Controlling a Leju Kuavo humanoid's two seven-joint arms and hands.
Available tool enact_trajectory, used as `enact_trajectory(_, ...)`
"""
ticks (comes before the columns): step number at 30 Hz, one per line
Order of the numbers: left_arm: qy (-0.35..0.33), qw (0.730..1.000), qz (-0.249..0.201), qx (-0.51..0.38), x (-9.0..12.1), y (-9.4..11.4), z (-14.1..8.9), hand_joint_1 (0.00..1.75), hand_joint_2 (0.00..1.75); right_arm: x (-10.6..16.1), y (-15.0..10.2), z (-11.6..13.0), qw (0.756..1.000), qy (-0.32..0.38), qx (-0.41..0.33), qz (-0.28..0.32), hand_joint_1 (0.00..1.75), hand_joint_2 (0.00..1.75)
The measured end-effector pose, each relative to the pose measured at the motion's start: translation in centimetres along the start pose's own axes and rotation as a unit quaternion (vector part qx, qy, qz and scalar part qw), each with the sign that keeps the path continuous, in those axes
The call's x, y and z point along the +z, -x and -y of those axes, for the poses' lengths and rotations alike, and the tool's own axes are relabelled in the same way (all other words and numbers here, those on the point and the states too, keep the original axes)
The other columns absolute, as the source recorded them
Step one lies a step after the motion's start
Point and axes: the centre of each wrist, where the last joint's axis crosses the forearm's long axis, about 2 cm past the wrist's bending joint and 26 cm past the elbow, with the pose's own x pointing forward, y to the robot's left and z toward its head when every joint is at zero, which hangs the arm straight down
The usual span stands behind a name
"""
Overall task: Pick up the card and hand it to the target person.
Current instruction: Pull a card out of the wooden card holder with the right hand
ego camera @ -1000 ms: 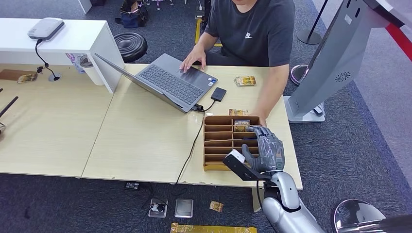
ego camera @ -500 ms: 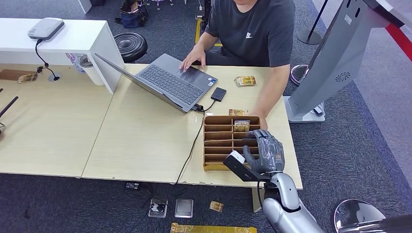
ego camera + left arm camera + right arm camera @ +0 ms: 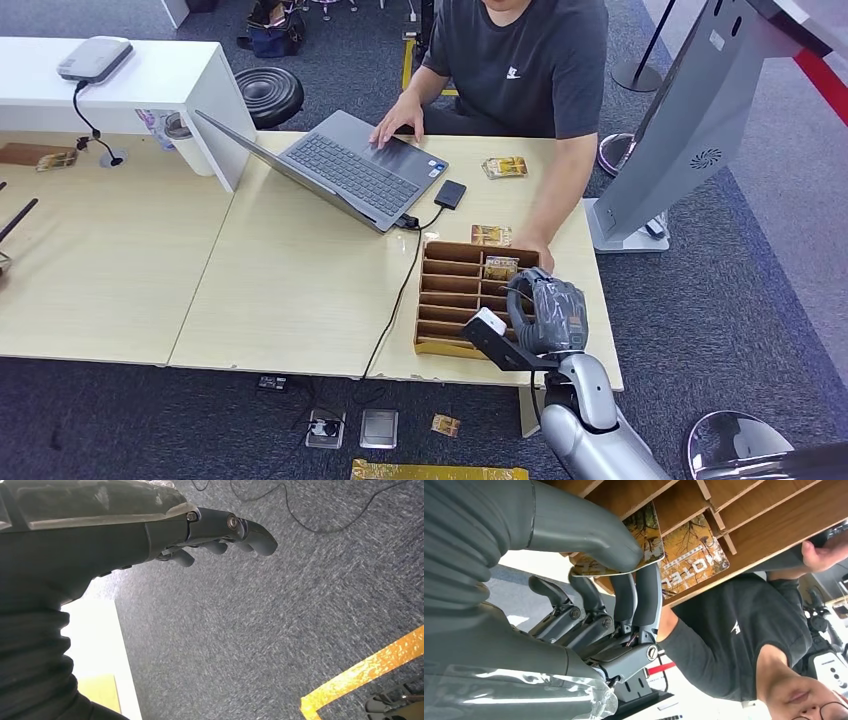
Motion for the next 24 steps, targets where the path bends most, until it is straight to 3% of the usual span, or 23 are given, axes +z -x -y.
enact_trajectory(15,0.0,1.0,0.0,-0.001,0.0,0.0,0.0,0.0,1.75,-0.1,-0.3,0.3,1.0,0.019,-0.004,0.0,1.75,1.75)
enact_trajectory(24,-0.002,1.0,0.006,0.0,0.0,0.0,0.0,0.0,1.75,-1.7,-2.8,4.2,0.993,0.103,-0.007,0.056,1.64,1.75)
